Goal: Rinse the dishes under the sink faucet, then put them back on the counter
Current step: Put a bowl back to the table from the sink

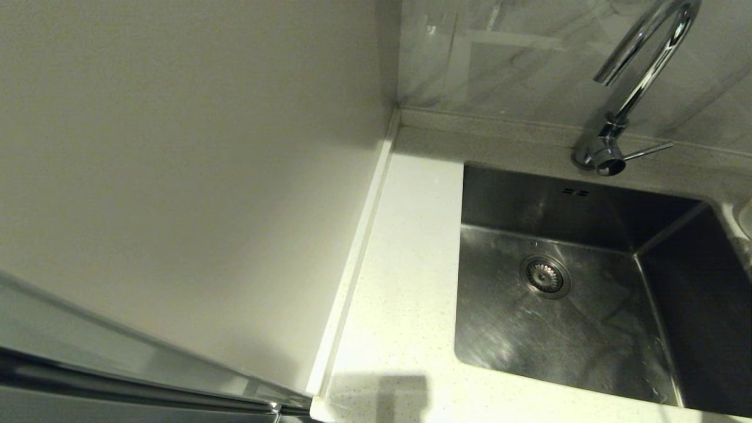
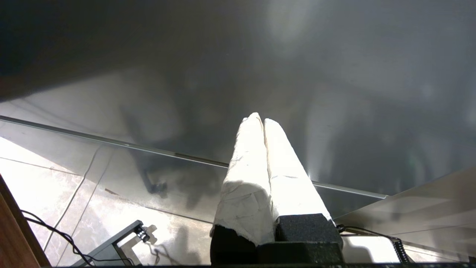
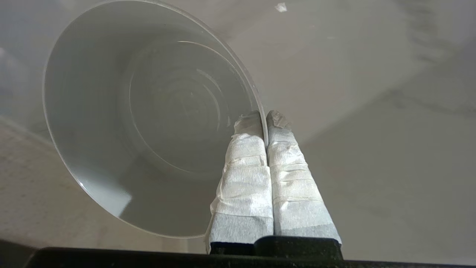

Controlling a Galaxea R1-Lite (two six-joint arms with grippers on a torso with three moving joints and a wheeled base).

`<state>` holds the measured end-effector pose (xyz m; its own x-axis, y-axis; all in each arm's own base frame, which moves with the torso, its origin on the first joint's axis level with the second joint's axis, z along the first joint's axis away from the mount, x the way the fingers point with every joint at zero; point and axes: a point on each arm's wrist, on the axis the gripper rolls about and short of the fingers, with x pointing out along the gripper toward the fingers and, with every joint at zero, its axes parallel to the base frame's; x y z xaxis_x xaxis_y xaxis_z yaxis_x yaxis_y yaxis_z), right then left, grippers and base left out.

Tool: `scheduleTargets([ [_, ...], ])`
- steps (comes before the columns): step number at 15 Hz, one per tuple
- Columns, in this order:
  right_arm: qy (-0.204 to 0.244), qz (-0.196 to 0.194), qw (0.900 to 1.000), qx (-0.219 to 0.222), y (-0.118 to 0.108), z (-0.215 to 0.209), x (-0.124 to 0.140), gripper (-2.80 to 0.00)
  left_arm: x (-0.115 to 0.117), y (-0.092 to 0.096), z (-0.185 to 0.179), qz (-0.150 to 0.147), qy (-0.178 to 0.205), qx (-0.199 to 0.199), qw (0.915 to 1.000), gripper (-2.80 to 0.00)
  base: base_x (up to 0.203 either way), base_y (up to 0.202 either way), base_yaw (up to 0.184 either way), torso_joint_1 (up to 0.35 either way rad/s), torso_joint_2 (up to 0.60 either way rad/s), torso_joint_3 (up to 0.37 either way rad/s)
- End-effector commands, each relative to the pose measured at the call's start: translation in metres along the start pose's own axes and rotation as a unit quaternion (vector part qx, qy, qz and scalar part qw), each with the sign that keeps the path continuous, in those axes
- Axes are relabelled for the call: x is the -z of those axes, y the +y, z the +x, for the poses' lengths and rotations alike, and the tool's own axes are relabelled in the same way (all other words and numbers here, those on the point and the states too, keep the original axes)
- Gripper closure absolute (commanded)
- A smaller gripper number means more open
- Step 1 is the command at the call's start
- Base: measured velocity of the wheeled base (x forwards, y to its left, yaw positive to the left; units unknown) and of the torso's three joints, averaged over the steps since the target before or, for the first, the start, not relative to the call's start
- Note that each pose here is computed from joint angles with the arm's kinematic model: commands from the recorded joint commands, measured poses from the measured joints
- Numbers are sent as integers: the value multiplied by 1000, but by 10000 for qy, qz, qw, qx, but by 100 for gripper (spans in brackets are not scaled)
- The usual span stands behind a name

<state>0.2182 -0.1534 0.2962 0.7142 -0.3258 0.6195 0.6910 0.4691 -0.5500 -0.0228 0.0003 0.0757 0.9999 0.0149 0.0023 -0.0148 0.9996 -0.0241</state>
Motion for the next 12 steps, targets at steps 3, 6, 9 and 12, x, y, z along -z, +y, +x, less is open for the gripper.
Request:
scheduleTargets([
  [3, 1028, 175, 9939, -347, -14, 4, -3, 0, 0, 0, 0, -3, -19, -2, 10000, 0, 0, 0, 0, 0, 0, 0],
  [6, 3105, 561, 9437, -991, -42, 8, -10, 0, 0, 0, 0, -3, -19, -2, 10000, 0, 0, 0, 0, 0, 0, 0],
  [9, 4826, 1336, 8555, -1320, -65, -10, -20, 0, 0, 0, 0, -3, -19, -2, 10000, 0, 0, 0, 0, 0, 0, 0],
  [12, 6268, 1641, 7415, -1740, -74, -34, -19, 0, 0, 0, 0, -3, -19, -2, 10000, 0, 0, 0, 0, 0, 0, 0],
])
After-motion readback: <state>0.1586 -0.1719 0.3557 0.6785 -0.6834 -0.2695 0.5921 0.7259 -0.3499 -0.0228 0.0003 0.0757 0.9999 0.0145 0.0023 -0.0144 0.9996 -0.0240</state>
